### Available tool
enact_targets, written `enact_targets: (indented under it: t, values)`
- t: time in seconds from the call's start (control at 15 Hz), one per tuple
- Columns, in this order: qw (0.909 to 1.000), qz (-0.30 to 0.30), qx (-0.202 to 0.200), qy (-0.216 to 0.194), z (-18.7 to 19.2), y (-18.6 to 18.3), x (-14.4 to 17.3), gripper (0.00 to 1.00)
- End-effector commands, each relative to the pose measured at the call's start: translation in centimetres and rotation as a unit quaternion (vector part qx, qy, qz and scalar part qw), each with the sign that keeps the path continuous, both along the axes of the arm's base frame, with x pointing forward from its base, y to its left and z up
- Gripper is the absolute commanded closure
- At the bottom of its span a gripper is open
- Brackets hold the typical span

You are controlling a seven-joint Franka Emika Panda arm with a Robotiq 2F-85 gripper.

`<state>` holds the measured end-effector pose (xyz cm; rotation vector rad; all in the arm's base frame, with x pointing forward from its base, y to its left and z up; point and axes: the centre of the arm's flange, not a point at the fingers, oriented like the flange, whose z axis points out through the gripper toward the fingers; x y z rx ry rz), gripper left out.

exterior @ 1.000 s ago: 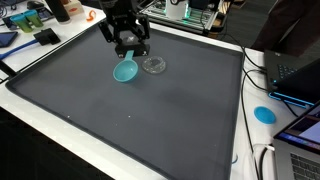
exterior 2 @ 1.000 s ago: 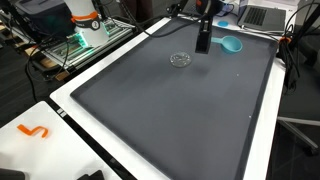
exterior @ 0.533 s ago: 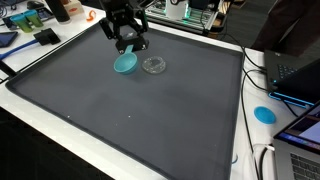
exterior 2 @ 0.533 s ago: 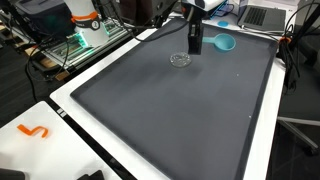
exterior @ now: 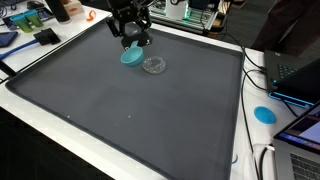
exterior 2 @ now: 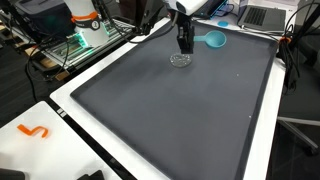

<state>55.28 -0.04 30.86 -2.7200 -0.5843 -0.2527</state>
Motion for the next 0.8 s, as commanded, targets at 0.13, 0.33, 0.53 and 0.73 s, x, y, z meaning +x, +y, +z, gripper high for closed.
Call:
enact_targets:
  t: [0.13, 0.33, 0.53, 0.73]
  values:
    - [0.9985, 0.012, 0.029, -0.045, -0.7, -1.7, -3.9, 0.69]
    - [0.9971, 0.022, 0.040, -0.061, -1.2, -2.0, -5.0, 0.69]
    - [0.9958, 0.031, 0.044, -0.073, -1.7, -2.2, -6.1, 0.69]
    - [0.9943, 0.041, 0.053, -0.083, -2.3, -2.4, -7.0, 0.69]
